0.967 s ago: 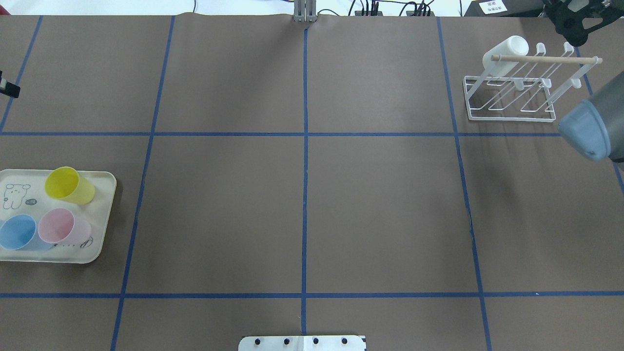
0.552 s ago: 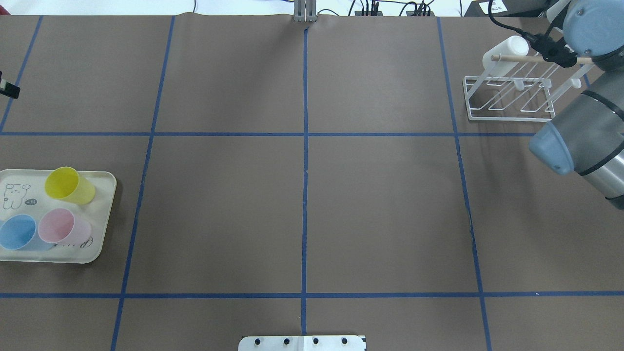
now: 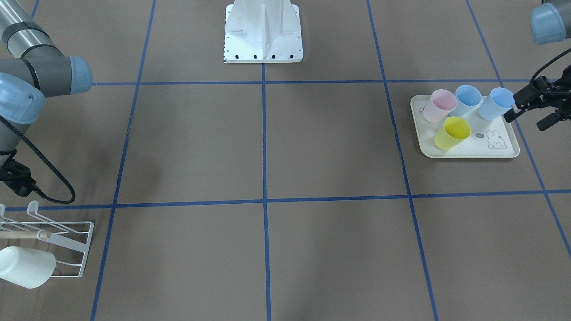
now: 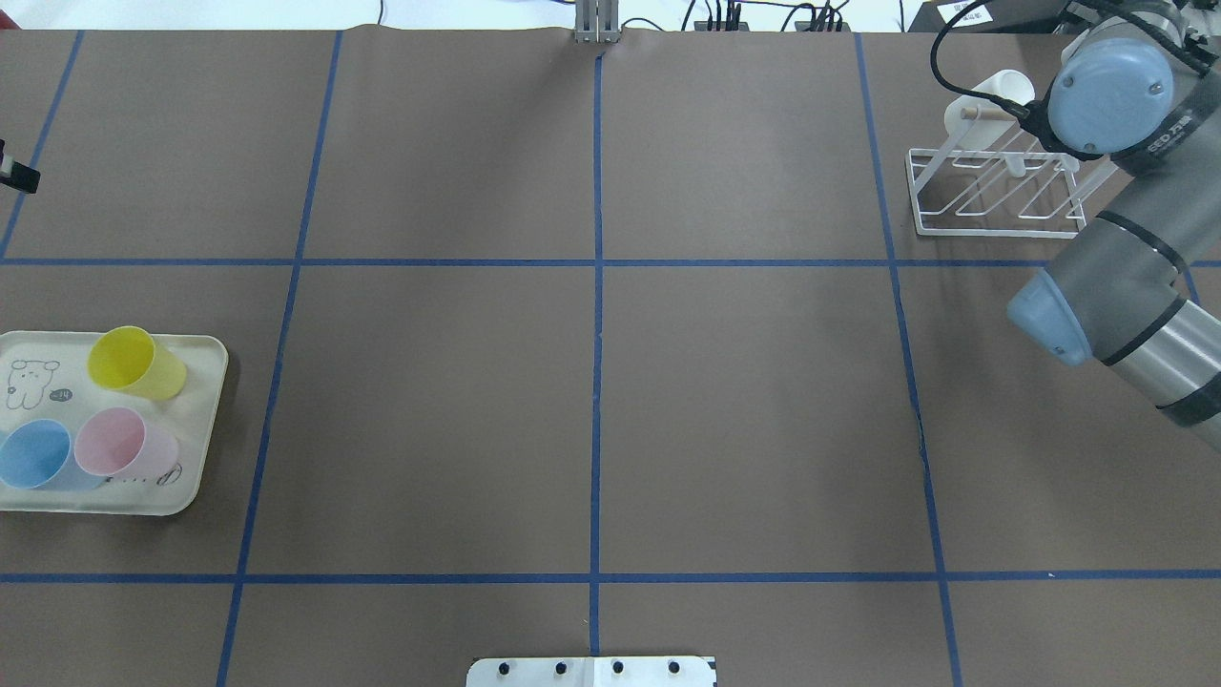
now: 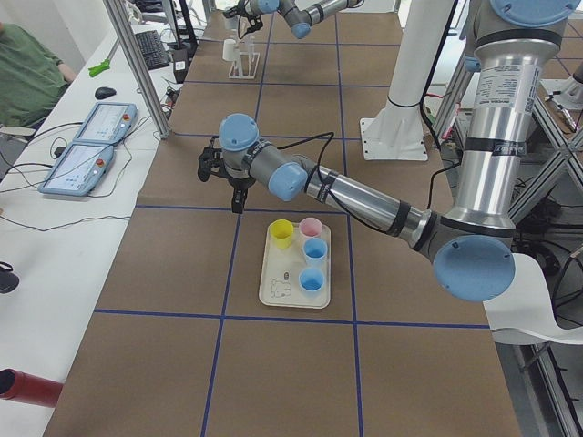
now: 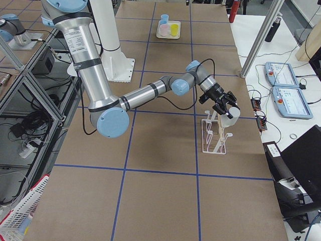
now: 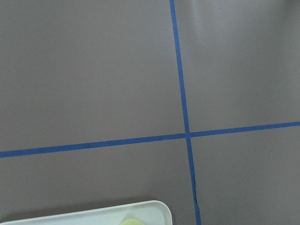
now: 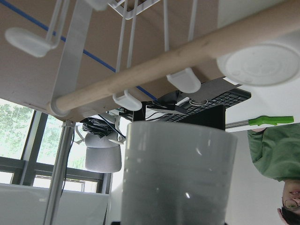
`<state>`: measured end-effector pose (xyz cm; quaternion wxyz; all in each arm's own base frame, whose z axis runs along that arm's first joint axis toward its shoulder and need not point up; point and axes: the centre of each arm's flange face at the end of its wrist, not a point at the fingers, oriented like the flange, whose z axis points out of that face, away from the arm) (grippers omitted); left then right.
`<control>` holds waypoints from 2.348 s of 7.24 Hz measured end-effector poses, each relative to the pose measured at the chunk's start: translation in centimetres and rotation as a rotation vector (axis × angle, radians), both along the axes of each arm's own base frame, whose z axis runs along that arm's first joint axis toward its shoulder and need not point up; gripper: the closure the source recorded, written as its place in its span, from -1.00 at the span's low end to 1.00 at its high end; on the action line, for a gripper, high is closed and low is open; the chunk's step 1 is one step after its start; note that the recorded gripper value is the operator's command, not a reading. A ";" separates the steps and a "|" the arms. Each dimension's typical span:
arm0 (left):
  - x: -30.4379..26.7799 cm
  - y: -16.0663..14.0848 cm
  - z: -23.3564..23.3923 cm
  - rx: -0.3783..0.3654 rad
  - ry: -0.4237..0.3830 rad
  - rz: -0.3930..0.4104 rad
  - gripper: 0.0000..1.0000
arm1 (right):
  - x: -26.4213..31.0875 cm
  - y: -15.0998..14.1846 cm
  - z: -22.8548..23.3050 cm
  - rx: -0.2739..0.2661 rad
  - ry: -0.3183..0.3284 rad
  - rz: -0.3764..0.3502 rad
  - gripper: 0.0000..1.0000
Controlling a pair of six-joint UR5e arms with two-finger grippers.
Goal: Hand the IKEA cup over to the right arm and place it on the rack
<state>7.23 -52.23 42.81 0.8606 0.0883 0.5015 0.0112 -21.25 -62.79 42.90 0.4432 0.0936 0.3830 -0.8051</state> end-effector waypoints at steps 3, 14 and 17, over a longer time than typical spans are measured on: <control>0.1 0.0 0.0 -0.003 0.000 0.000 -1.00 | -1.3 -0.4 1.7 0.017 0.016 0.001 0.08; 0.3 -0.3 0.2 -0.007 -0.001 0.002 -1.00 | -3.3 -0.3 3.5 0.022 0.058 -0.005 -0.03; 0.3 -0.3 0.2 -0.008 -0.001 0.003 -1.00 | -3.5 -0.2 3.7 0.020 0.060 -0.008 -0.05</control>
